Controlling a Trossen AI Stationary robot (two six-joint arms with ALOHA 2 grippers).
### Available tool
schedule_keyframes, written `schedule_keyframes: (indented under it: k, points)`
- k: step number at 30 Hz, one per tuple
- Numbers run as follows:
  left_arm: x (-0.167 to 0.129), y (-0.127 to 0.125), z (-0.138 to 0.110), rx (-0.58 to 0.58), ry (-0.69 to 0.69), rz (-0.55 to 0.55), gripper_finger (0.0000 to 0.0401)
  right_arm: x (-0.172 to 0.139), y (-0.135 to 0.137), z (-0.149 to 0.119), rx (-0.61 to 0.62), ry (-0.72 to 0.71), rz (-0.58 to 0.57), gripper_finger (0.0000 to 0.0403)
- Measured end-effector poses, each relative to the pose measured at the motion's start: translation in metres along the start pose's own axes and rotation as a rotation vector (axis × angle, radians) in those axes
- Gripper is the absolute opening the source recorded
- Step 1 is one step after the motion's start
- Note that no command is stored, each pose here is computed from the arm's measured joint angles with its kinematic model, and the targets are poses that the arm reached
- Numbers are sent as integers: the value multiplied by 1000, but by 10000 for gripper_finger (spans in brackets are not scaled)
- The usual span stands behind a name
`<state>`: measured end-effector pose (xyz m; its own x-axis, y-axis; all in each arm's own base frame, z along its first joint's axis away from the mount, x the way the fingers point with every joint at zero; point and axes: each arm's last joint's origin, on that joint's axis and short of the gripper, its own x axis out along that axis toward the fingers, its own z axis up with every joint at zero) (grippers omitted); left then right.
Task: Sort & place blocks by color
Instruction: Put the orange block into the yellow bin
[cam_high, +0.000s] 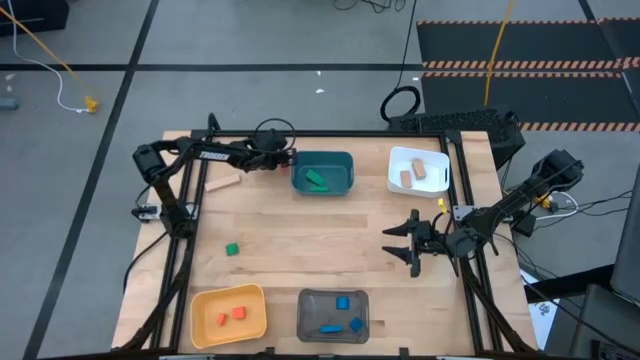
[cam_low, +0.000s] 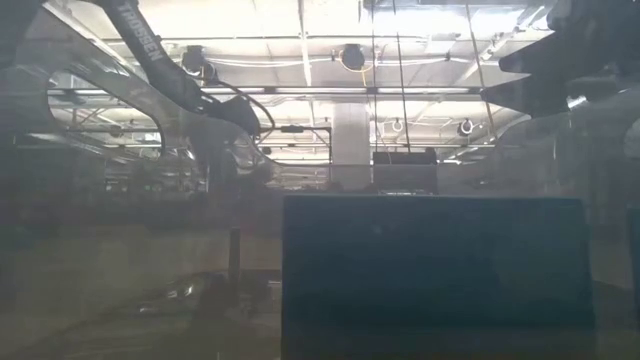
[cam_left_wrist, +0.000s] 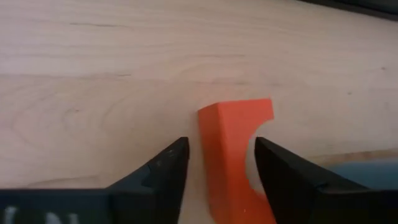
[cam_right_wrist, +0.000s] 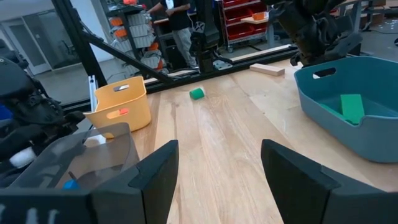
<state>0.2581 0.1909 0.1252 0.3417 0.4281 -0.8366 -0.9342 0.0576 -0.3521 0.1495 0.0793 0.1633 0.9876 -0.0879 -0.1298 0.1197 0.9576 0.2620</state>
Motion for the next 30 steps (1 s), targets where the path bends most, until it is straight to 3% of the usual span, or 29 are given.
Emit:
schedule_keyframes:
  k: [9,20,25,30]
  points:
    - [-1,2,-3,17,35,28,60,0,0,0,0,1,1,222]
    - [-14,-2,-11,99,62,23,75,0,0,0,0,1,2,222]
    - [-34,-6,-10,165,10,24,48,0,0,0,0,0,2,222]
    - [-48,-9,-14,225,-21,47,48,0,0,0,0,1,1,222]
